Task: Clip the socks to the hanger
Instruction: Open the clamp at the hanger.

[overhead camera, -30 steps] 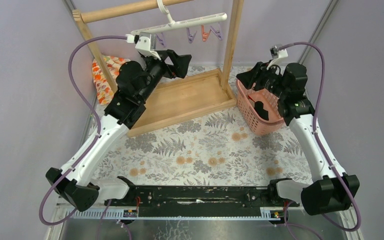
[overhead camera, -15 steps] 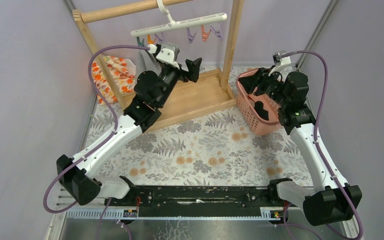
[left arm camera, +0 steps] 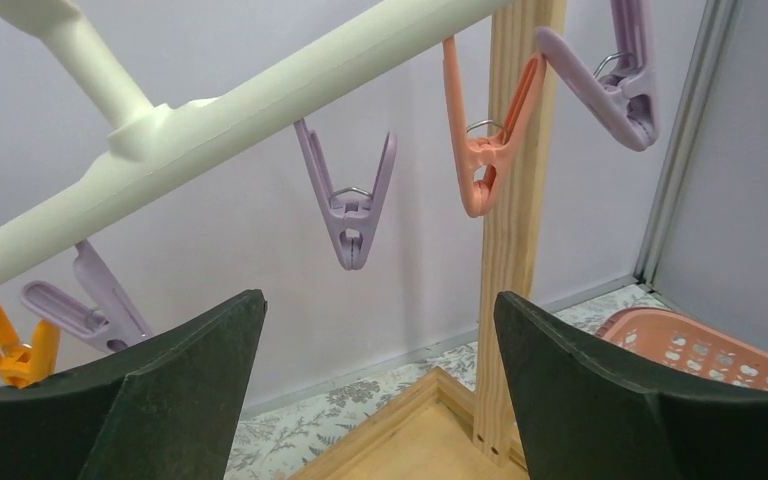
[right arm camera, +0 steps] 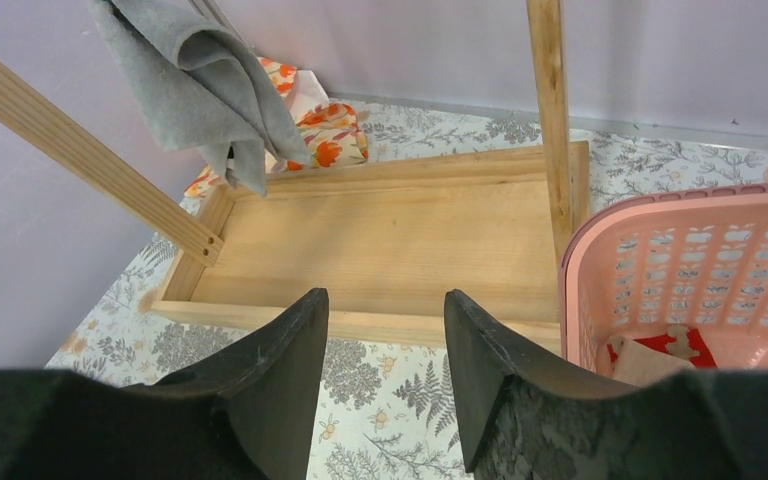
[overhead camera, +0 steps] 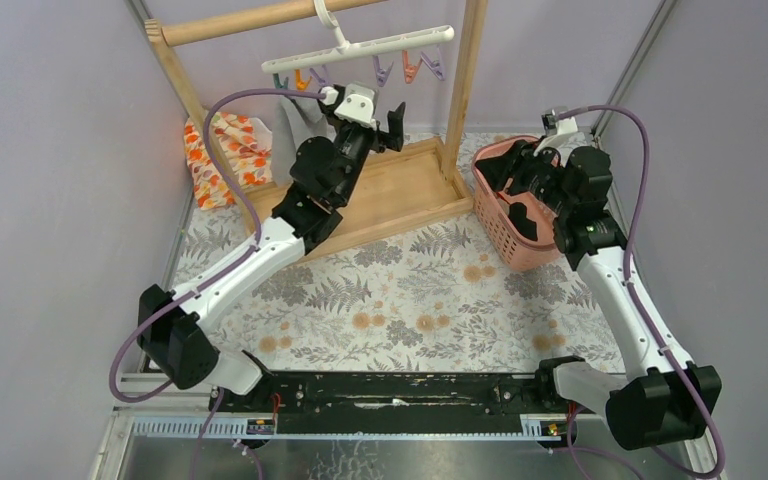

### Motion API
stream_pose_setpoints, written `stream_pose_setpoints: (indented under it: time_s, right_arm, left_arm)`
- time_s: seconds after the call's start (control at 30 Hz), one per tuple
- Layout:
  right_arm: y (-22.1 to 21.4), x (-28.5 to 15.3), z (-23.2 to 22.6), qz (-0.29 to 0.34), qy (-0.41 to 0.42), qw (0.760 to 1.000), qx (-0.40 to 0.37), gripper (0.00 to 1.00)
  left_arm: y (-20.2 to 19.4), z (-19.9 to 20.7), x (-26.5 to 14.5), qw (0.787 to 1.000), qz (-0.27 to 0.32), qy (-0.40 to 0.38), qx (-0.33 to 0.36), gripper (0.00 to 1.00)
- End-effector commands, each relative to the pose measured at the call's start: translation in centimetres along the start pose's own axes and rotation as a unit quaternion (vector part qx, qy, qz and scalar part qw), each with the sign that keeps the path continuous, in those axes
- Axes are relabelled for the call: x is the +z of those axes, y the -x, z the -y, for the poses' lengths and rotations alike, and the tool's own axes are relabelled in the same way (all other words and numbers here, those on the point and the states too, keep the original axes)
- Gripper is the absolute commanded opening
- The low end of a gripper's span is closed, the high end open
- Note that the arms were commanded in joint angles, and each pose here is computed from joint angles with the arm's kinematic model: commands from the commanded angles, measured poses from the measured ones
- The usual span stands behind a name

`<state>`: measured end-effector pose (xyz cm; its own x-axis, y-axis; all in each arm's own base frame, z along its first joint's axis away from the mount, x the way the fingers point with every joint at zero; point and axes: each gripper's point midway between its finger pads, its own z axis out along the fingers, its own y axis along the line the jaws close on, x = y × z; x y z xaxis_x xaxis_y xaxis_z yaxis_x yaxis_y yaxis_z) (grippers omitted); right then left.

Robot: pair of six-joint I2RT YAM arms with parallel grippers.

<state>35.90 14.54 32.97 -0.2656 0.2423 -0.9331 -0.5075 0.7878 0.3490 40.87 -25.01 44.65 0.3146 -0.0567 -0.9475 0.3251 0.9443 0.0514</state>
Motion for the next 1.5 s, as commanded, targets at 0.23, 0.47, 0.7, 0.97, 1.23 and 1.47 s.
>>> stream_pose_setpoints:
  time_s: [0.23, 0.47, 0.7, 0.97, 1.23, 1.47]
  right_arm:
    - [0.4, 0.5, 0.1, 0.017, 0.003, 1.000, -0.014, 0.53]
    - [0.2, 0.4, 0.2, 0.019, 0.000, 1.000, -0.013, 0.54]
    - [0.5, 0.0, -0.1, 0.023, 0.000, 1.000, -0.014, 0.54]
    - [0.7, -1.3, -0.3, 0.031, -0.012, 0.999, -0.016, 0.56]
    - [1.8, -3.7, -1.3, 0.048, -0.023, 0.998, -0.016, 0.56]
    - [3.0, -6.1, -2.0, 0.071, -0.038, 0.996, -0.025, 0.57]
  left_arm:
    - [2.5, 0.0, 2.0, 1.000, 0.018, 0.004, -0.018, 0.83]
    - [0.9, 1.4, -0.9, 0.993, -0.044, -0.032, -0.105, 0.81]
    - [4.2, 4.4, -2.0, 0.955, -0.074, -0.075, -0.278, 0.80]
    - [7.1, 8.6, -1.2, 0.931, -0.097, -0.079, -0.343, 0.88]
    - [7.0, 9.4, -0.1, 0.913, -0.105, -0.014, -0.395, 0.86]
    - [7.2, 8.7, 1.6, 0.923, -0.093, 0.021, -0.374, 0.84]
